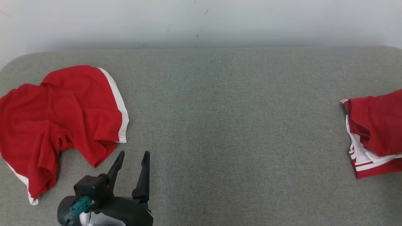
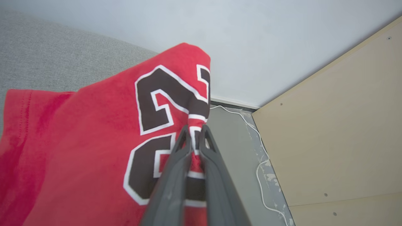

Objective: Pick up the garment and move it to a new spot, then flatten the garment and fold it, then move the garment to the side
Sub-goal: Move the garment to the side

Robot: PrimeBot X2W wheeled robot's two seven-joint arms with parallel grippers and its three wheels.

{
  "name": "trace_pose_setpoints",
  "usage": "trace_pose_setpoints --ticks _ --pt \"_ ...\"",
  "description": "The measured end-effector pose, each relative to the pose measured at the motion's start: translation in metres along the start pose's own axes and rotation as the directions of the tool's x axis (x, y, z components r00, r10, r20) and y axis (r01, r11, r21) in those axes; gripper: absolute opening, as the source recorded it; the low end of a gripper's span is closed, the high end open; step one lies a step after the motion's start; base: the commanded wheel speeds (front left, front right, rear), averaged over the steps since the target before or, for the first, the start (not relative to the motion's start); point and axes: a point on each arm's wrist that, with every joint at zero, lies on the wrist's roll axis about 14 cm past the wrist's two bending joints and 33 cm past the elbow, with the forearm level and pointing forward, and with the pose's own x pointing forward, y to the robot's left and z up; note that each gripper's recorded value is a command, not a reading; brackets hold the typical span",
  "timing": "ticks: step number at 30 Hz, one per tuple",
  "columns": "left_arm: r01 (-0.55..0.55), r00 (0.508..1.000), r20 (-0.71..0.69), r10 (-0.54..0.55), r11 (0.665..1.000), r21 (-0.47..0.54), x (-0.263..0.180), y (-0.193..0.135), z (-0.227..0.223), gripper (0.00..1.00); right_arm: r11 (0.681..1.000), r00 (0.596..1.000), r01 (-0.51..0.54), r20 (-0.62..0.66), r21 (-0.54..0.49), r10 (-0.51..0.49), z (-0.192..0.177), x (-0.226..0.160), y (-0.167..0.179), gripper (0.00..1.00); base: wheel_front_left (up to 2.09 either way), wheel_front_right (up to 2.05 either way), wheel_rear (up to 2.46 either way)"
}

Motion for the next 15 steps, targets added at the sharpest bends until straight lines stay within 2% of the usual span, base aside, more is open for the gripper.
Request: trace_pose_setpoints --ticks 9,10,11,12,15 --pt "-0.007 1.0 -0.007 0.007 1.0 0.003 0.0033 0.0028 -0.001 1.0 1.0 1.0 0.004 0.0 -0.03 -0.004 -0.002 0.0056 0.0047 0.0 0.0 0.0 0.0" --pt "-0.008 1.0 -0.007 0.008 1.0 0.003 0.0033 0.0032 -0.0011 1.0 1.0 1.0 0.004 0.005 -0.03 -0.004 -0.0012 0.006 0.0049 0.17 0.0 0.0 0.0" --pt "-0.009 1.0 -0.009 0.009 1.0 0.003 0.0032 0.0035 -0.0015 1.0 1.0 1.0 0.007 0.007 -0.029 -0.007 -0.0008 0.0063 0.0047 0.17 0.0 0.0 0.0" --pt "-0.01 1.0 -0.011 0.01 1.0 0.003 0.0031 0.0041 -0.0018 1.0 1.0 1.0 0.009 0.01 -0.029 -0.009 -0.0003 0.0065 0.0047 1.0 0.0 0.0 0.0" --pt "-0.014 1.0 -0.011 0.014 1.0 0.003 0.0028 0.0054 -0.0017 1.0 1.0 1.0 0.01 0.023 -0.026 -0.01 0.0027 0.0063 0.0046 1.0 0.0 0.0 0.0"
